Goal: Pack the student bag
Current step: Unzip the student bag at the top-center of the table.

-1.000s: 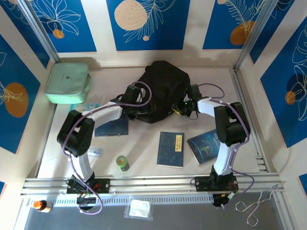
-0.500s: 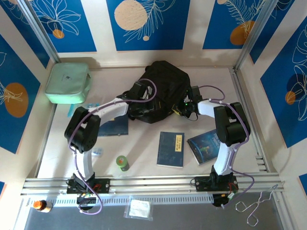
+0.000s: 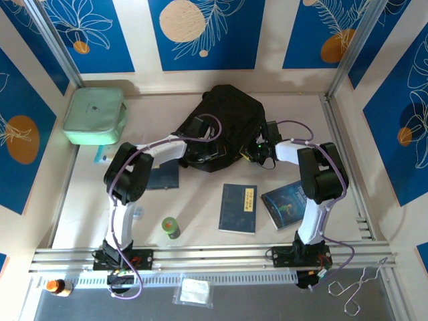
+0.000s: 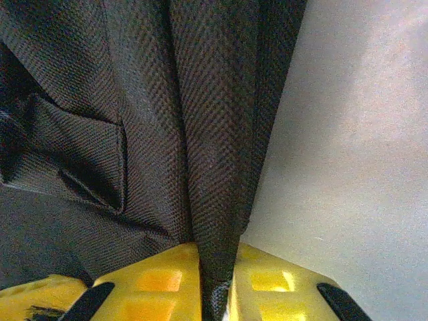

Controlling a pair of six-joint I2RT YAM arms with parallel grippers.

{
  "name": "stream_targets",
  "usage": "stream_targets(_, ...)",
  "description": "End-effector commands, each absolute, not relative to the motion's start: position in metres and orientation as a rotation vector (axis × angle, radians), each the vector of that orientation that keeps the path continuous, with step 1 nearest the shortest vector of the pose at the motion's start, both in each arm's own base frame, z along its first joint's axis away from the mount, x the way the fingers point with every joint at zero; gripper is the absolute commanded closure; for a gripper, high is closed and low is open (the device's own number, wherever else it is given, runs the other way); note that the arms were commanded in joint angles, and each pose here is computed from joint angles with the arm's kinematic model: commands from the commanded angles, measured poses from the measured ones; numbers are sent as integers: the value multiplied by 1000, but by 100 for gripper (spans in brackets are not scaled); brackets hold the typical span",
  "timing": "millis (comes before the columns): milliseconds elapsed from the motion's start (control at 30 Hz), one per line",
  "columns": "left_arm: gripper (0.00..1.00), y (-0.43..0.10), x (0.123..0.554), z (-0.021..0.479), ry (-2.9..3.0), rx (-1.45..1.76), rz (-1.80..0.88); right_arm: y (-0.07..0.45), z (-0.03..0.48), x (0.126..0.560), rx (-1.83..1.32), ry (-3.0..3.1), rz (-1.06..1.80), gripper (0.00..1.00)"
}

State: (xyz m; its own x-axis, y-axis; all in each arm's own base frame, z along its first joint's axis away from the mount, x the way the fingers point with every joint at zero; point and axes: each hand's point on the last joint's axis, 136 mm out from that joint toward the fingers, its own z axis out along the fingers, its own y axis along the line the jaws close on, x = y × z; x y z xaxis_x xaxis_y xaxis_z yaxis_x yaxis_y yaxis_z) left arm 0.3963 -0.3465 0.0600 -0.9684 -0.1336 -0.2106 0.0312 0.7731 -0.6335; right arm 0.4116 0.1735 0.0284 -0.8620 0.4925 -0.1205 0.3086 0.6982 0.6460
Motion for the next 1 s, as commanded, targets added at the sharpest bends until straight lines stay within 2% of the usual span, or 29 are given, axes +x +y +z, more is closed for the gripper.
stream_targets(0,63,-365,391,59,2747,-45,-1069,174,-5,384,693,2752,858,85)
stream_targets(467,63,-390,390,58,2735,-43,-1218,175,-5,384,692,2758,851,85)
stream_targets(967,76,-394,390,56,2750,-54,-1218,174,-5,382,694,2762,842,86)
